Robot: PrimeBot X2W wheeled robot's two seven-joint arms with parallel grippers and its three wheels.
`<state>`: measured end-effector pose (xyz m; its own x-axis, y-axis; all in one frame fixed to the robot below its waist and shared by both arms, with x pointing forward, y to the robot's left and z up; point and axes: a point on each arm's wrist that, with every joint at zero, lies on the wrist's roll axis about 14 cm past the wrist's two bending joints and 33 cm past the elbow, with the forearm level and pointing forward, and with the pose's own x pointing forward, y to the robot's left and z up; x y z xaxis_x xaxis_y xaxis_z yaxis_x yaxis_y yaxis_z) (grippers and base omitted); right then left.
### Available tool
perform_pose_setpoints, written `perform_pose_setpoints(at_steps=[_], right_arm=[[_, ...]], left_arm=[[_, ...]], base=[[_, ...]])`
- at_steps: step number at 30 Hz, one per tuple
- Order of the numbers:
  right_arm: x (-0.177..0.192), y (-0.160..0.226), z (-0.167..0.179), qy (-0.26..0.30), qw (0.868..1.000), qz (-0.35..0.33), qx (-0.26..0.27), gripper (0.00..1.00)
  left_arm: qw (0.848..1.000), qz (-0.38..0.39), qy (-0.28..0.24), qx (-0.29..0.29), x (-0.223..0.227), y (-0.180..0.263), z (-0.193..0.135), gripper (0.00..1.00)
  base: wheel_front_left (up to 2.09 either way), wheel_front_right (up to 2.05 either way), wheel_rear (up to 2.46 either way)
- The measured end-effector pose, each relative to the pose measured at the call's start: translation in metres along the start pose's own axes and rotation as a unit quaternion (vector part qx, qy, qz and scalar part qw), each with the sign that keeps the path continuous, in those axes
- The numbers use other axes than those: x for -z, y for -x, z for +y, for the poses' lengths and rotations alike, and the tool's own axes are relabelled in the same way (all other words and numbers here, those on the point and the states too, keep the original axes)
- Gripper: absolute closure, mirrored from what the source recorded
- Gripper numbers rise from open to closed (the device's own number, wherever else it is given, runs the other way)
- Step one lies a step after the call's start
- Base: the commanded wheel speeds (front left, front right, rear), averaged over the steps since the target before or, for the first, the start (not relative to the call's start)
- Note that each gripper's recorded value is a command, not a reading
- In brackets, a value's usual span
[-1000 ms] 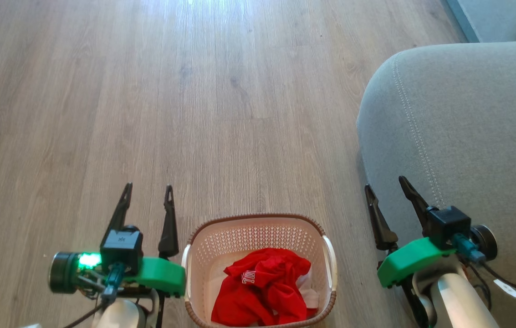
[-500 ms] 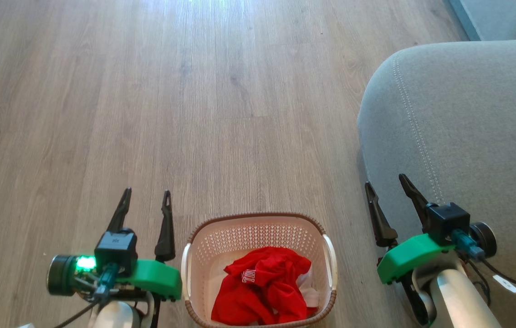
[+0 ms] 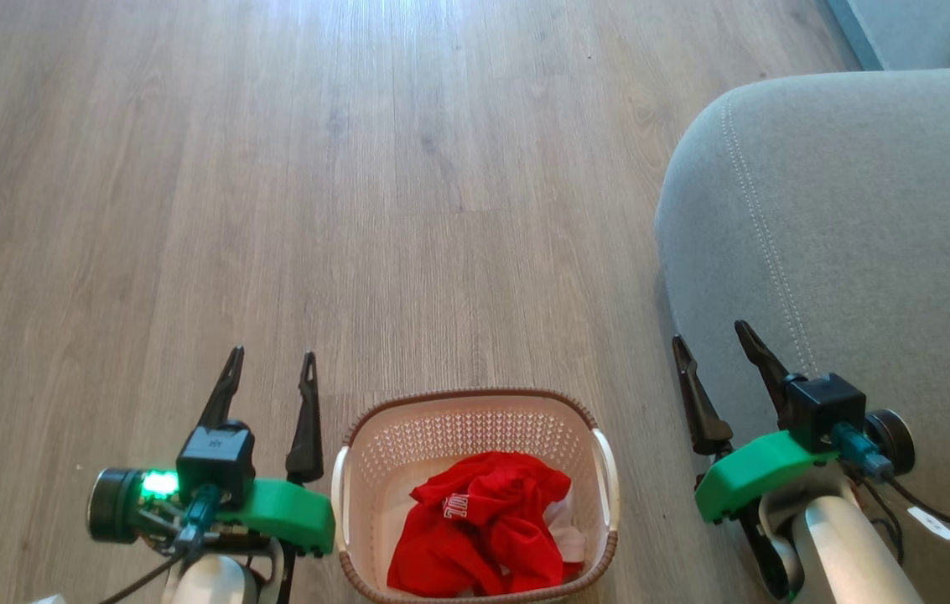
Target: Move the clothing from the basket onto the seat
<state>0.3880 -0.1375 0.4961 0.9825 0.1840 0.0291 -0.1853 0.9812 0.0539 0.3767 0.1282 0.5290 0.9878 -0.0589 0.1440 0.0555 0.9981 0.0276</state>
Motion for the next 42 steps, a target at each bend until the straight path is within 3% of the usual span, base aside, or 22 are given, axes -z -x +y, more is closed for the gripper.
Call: perform_pose_setpoints(at_steps=[13,23,29,42], right_arm=[[0.017,0.0,-0.032,0.005,0.999,0.023,0.044,0.0],[0.038,-0.028,-0.059,0.026,0.996,0.044,0.069,0.0],[0.058,-0.039,-0.077,0.038,0.994,0.063,0.086,0.0],[0.107,-0.061,-0.087,0.062,0.989,0.106,0.078,0.0]], left_arm=[[0.995,0.065,0.011,0.068,0.046,-0.005,-0.034,0.0],[0.978,0.139,0.001,0.157,0.112,-0.033,-0.078,0.0],[0.947,0.202,-0.052,0.243,0.177,-0.03,-0.106,0.0],[0.882,0.315,-0.039,0.347,0.291,-0.027,-0.151,0.0]], base=[[0.0,0.0,0.0],[0.0,0.0,0.0],[0.0,0.0,0.0],[0.0,0.0,0.0]])
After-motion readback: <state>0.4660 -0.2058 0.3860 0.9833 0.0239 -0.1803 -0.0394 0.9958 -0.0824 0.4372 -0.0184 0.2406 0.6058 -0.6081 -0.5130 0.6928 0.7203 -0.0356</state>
